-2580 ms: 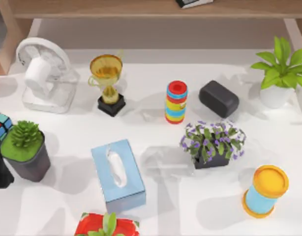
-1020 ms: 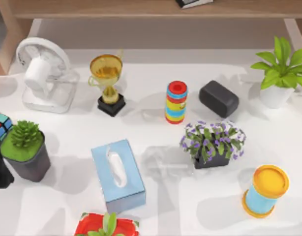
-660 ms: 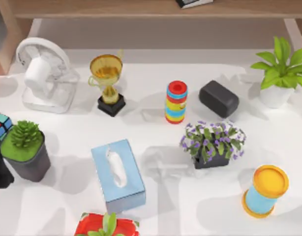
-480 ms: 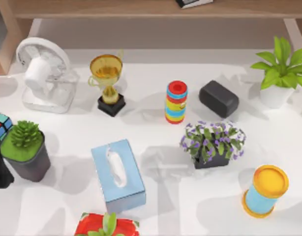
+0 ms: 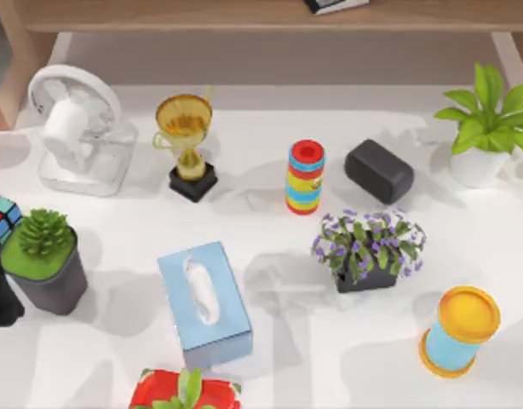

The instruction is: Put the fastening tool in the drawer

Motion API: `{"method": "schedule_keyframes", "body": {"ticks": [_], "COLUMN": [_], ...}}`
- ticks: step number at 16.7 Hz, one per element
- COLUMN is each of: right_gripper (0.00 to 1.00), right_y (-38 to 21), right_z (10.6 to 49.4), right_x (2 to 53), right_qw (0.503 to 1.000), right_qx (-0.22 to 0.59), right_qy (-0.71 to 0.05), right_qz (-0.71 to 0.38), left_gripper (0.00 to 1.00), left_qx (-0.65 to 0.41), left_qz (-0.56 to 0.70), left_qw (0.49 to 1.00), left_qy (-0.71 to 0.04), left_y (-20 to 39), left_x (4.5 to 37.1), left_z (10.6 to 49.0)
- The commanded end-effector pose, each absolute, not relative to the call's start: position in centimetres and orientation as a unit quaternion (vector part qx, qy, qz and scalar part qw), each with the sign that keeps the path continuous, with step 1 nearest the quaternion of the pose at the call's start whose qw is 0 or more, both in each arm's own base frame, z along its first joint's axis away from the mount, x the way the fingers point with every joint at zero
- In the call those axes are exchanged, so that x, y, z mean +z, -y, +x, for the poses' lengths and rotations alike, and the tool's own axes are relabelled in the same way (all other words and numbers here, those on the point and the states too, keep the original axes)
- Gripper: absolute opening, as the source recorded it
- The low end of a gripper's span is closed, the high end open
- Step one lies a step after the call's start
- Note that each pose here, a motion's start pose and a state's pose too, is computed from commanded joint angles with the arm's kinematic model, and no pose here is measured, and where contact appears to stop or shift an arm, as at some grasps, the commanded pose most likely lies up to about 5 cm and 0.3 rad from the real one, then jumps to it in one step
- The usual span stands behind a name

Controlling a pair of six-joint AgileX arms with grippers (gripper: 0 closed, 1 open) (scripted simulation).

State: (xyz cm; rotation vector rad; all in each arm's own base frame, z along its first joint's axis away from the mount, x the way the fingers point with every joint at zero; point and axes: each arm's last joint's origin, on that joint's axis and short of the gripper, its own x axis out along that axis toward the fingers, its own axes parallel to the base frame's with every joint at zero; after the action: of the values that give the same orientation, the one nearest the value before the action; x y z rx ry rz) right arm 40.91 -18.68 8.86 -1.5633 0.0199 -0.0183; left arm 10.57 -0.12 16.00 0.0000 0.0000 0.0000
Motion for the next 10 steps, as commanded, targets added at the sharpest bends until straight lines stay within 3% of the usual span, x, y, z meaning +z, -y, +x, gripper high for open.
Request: {"method": "schedule_keyframes", "body": {"ticks": [3, 8, 10], "right_gripper": [0.00, 0.00, 0.15], "right_y": [18.5, 18.4, 18.4], "right_z": [43.2, 43.5, 43.5], "right_x": [8.9, 8.8, 8.8], "right_qw": [0.710, 0.711, 0.711], "right_qx": [-0.007, -0.005, -0.005], "right_qy": [-0.009, -0.011, -0.011], "right_qz": [-0.704, -0.703, -0.703], "left_gripper": [1.00, 1.00, 1.00], "left_qx": [0.000, 0.000, 0.000], "left_qz": [0.000, 0.000, 0.000], "left_qw": [1.000, 1.000, 1.000], "left_qy": [0.000, 0.000, 0.000], "left_y": [0.1, 0.1, 0.1], "left_x": [16.0, 16.0, 16.0], "left_z": [10.6, 10.6, 10.6]}}
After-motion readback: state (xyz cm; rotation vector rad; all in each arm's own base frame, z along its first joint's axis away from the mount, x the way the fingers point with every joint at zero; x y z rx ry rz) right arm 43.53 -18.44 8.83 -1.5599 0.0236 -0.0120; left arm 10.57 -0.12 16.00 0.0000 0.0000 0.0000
